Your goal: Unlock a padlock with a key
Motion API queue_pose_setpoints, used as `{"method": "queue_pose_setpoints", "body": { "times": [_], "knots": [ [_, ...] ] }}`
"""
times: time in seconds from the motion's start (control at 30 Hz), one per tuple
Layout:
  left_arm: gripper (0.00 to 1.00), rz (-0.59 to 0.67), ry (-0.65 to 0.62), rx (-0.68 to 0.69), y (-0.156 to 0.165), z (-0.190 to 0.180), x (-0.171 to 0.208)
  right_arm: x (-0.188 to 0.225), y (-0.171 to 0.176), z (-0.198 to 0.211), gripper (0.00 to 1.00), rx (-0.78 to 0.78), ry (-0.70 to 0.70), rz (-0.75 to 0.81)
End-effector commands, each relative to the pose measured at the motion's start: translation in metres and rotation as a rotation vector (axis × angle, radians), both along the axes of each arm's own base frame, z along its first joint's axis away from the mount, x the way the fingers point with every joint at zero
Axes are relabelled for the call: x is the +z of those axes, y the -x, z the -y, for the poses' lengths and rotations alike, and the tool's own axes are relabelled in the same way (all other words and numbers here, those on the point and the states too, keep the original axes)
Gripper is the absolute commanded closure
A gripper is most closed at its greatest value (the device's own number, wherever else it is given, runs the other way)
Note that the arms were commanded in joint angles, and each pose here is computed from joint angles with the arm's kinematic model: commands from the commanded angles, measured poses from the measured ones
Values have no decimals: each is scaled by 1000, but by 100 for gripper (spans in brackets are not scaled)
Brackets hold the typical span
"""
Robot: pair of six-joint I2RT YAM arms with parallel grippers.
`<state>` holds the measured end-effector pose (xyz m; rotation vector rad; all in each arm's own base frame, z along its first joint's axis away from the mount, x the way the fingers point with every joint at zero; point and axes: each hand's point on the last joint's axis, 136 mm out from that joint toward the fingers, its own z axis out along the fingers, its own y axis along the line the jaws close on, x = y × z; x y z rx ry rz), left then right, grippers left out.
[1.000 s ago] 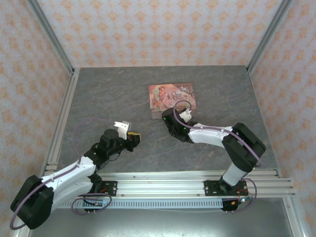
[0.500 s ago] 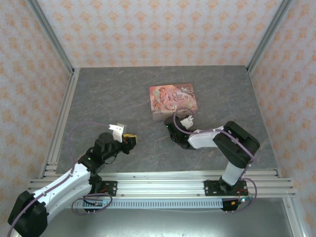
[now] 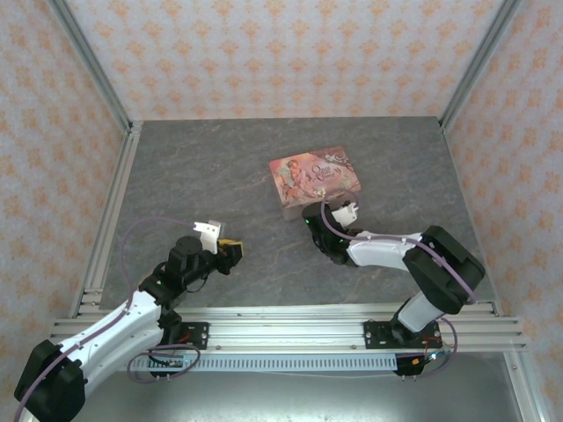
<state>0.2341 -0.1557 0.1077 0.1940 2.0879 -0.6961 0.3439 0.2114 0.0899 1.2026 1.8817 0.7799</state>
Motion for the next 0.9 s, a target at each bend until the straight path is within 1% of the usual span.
{"method": "queue_pose_setpoints", "body": {
  "times": [0.0, 0.13, 0.2, 0.27, 0.37, 0.53, 0.73, 0.87],
  "knots": [
    [70, 0, -11, 34, -2, -8, -3, -3, -5, 9, 100, -55, 7, -1],
    [70, 2, -9, 33, -1, -8, -2, -16, -7, 12, 100, -52, 11, -34],
    [70, 2, -8, 34, -1, -8, -3, -23, -11, 12, 100, -25, 8, -58],
    [70, 3, -7, 34, -1, -8, -2, -32, -14, 12, 100, 3, -18, -70],
    [70, 4, -5, 32, -1, -8, -2, -37, -15, 10, 100, 27, -54, -47],
    [70, 6, -3, 35, -1, -9, -2, -20, -17, 10, 100, 71, -22, 19],
    [69, 4, -2, 38, -1, -9, -2, -1, -16, 31, 100, 35, 17, 57],
    [69, 3, -3, 42, -1, -10, -2, 4, -15, 44, 100, 11, 30, 41]
  ]
}}
